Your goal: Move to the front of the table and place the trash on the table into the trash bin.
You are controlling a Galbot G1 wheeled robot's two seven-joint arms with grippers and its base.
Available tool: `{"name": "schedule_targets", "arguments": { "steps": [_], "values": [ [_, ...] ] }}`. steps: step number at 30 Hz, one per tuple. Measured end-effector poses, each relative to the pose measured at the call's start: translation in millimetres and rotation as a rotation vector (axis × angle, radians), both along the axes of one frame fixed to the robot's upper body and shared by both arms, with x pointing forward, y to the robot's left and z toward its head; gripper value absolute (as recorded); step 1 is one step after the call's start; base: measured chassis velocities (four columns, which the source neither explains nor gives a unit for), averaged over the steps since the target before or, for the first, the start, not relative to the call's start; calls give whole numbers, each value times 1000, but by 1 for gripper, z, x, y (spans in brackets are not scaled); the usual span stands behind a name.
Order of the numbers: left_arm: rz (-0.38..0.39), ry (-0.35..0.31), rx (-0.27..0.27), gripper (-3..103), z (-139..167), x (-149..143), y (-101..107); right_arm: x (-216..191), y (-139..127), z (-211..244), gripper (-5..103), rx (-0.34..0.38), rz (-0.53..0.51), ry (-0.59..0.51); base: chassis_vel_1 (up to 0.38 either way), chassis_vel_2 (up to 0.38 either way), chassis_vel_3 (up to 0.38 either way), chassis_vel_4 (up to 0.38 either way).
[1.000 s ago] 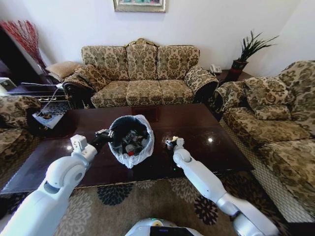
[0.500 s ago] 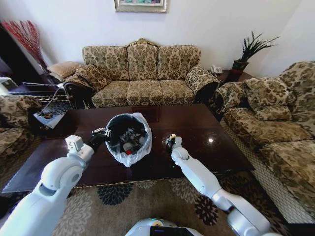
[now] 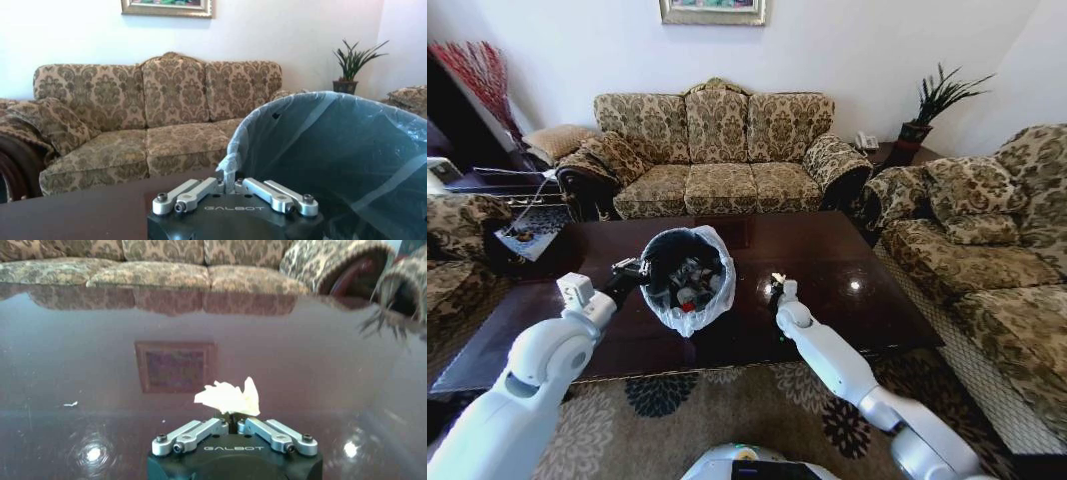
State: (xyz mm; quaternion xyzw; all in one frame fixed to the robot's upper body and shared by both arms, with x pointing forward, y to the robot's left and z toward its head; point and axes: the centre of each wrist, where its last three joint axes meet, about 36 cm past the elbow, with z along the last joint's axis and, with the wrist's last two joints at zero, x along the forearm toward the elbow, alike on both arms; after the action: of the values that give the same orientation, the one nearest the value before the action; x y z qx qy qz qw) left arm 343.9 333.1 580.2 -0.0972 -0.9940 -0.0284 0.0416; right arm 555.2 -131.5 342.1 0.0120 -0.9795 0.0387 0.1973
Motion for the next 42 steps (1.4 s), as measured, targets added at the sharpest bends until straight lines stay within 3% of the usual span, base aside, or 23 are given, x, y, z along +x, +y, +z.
{"name": "schedule_targets", "arguments": {
  "steps": [8, 15, 16, 18, 20, 22, 23, 25, 27, 28, 30, 37, 40, 42],
  "values": [
    [-7, -1, -5, 1, -1, 1, -2, -17, -6, 24, 0, -7, 31, -93, 0, 0, 0, 0],
    [-16, 7, -8, 1, -4, 2, -7, -54, -11, 103, 0, -23, 168, -357, 0, 0, 0, 0],
    [-16, 7, -8, 1, -4, 2, -7, -54, -11, 103, 0, -23, 168, -357, 0, 0, 0, 0],
    [-22, 30, -5, 1, -9, 6, -8, -69, -19, 175, 0, 7, 311, -537, 0, 0, 0, 0],
    [-23, 51, 1, 1, -9, 10, -7, -78, -17, 230, 0, 51, 407, -599, 0, 0, 0, 0],
    [-23, 54, 1, 1, -8, 11, -7, -79, -16, 241, 0, 59, 426, -607, 0, 0, 0, 0],
    [-26, 64, -1, 1, -5, 14, -7, -85, -14, 279, 0, 86, 518, -619, 0, 0, 0, 0],
    [-31, 77, -18, 1, 0, 21, -5, -93, -8, 306, 0, 99, 641, -613, 0, 0, 0, 0],
    [-27, 97, -30, 1, 6, 32, -1, -101, 1, 322, 0, 97, 758, -588, 0, 0, 0, 0],
    [-27, 97, -30, 1, 6, 32, -1, -101, 1, 322, 0, 97, 758, -588, 0, 0, 0, 0],
    [-33, 107, -27, 1, 15, 43, 4, -110, 19, 329, 0, 90, 853, -546, 0, 0, 0, 0],
    [-43, 97, -14, 1, 30, 54, 11, -121, 54, 320, -1, 15, 932, -433, 0, 0, 0, 0],
    [-40, 98, -8, 1, 32, 54, 13, -121, 66, 313, 7, -37, 939, -416, 0, 0, 0, 0],
    [-39, 104, -10, 1, 31, 53, 15, -120, 74, 310, 17, -68, 942, -420, 0, 0, 0, 0]
  ]
}}
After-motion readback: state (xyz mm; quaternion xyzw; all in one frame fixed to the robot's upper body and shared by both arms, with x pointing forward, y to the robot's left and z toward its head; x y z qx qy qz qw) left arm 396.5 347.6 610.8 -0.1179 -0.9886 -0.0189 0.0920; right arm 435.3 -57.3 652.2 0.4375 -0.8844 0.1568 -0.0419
